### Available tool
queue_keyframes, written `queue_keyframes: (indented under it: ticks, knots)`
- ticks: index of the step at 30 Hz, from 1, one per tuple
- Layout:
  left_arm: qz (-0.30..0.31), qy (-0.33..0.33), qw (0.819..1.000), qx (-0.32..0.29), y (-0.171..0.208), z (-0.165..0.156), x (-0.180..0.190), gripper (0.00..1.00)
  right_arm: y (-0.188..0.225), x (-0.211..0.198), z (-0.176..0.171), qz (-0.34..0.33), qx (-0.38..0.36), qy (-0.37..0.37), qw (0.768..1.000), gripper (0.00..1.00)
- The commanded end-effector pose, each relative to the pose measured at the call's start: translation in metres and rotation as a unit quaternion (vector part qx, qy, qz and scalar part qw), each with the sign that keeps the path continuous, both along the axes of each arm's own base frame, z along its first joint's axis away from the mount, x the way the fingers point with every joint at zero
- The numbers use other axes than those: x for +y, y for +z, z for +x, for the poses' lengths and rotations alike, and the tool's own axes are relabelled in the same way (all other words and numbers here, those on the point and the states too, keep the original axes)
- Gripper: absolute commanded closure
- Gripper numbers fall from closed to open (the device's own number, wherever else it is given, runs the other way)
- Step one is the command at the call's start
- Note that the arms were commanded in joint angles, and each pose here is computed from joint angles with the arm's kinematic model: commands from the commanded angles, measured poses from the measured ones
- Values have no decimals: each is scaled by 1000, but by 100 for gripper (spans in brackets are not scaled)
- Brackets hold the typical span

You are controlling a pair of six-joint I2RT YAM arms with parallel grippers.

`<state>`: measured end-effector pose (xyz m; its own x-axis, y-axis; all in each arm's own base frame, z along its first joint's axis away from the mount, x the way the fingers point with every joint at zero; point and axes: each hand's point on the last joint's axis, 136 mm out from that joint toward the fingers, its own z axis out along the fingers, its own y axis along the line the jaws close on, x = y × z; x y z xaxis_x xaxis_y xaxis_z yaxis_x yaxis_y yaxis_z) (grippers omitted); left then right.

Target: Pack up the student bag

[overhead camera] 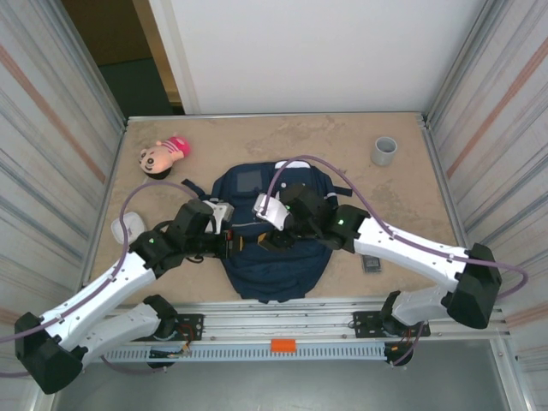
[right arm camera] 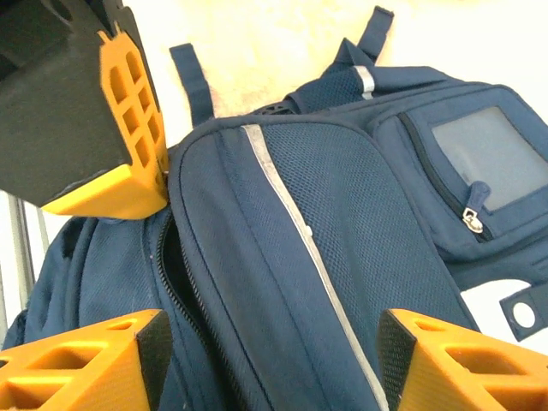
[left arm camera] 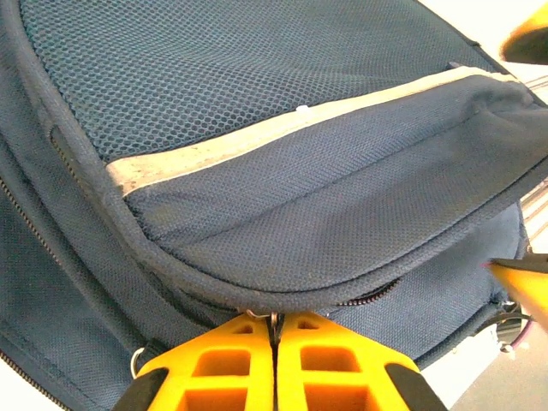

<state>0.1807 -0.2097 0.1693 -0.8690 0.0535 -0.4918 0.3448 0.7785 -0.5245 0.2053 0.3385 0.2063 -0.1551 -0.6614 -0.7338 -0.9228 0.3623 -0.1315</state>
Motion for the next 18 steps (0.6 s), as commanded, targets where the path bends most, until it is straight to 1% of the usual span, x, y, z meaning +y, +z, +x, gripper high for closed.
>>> queue_keyframes:
  ticks: [1, 5, 7, 8, 9, 10, 12, 15, 18]
  knots:
    - [-45, -30, 997, -45, 26, 3, -14, 100, 4, 16, 2, 2, -13, 24, 1000, 35]
    - [-49, -38, 997, -46, 26, 2, -15, 100, -7, 24, 11, -4, -18, 27, 999, 36]
    - [-48, -36, 997, -47, 26, 2, -15, 100, -12, 27, 13, -9, -13, 29, 999, 41]
    - [-45, -33, 997, -48, 24, 3, -13, 100, -12, 28, 14, -11, -11, 30, 999, 49]
    - [-39, -26, 998, -50, 23, 4, -11, 100, -11, 28, 13, -11, -9, 32, 999, 61]
    - [-30, -16, 998, -49, 20, 6, -7, 100, -10, 29, 12, -10, -7, 34, 999, 70]
    - [-2, 3, 999, -50, 13, 9, 4, 100, -2, 28, 6, 4, -2, 47, 999, 84]
    - [33, 25, 998, -50, 1, 14, 19, 100, 12, 21, -6, 36, 14, 77, 996, 99]
    - [46, 50, 996, -49, -8, 22, 35, 100, 28, 10, -17, 75, 28, 106, 991, 100]
